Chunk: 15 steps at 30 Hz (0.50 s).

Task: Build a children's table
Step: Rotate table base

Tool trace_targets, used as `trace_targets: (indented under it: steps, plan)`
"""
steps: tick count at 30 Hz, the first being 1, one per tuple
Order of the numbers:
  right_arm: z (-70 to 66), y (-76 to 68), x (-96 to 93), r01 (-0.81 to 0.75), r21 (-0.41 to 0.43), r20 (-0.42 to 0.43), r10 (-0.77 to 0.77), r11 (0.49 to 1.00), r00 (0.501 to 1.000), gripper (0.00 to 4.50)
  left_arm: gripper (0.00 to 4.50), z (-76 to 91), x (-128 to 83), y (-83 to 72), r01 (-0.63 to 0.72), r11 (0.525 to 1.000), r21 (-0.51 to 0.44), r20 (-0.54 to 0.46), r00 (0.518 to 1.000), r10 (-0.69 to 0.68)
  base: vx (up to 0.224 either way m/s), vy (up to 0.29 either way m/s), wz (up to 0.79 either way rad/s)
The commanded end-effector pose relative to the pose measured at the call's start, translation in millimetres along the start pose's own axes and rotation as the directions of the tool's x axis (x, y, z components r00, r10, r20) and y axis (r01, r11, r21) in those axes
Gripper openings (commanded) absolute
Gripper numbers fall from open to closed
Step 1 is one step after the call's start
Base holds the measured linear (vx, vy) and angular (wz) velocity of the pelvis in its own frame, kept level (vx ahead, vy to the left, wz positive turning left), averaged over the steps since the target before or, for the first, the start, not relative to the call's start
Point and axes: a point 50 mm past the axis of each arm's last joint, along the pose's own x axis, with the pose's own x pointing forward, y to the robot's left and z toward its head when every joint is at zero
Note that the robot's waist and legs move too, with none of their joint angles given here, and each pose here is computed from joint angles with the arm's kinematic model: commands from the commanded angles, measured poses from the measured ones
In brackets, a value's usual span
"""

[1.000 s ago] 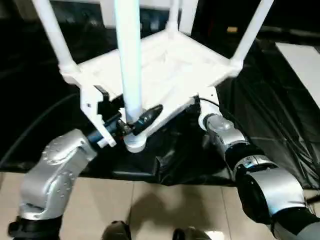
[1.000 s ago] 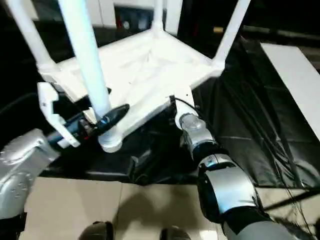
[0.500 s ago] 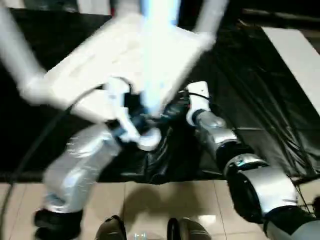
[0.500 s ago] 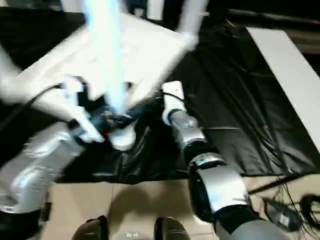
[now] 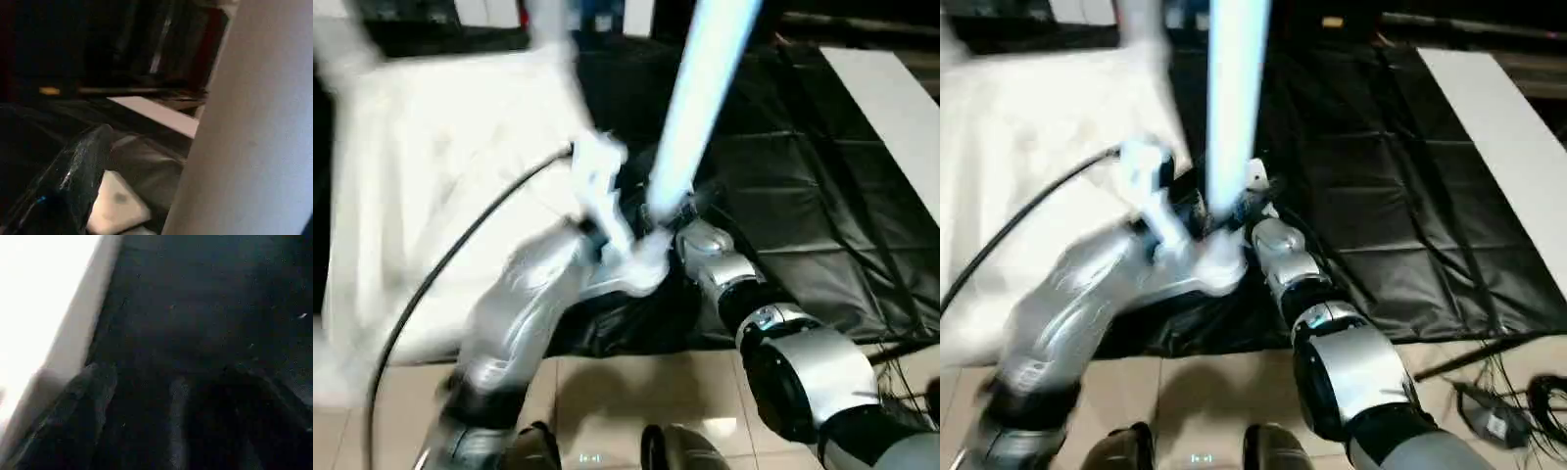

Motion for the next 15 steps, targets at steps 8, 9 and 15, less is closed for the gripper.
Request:
trace_targets:
  steps: [8,9,15]
  plan:
    - [3.4,-42.3,-11.2,0.133,0.058,0.067,-0.137,0.989,0.988,4.00,4.47,-18.8,0,31.3,-0.036,0.992,0.124,-0.070,0.997,0.045,0.000,0.000,0.00]
    - [1.7,-47.0,-13.4,0.147,0.068,0.069,-0.151,0.987,0.986,4.00,4.47,-19.7,1,30.3,-0.024,0.992,0.120,-0.067,0.997,0.032,0.000,0.000,0.00]
    - [-1.0,-69.5,-24.4,0.226,0.108,0.115,-0.238,0.968,0.964,4.00,4.47,-27.1,-3,27.8,0.060,0.996,0.072,-0.118,0.992,-0.051,0.000,0.000,0.00]
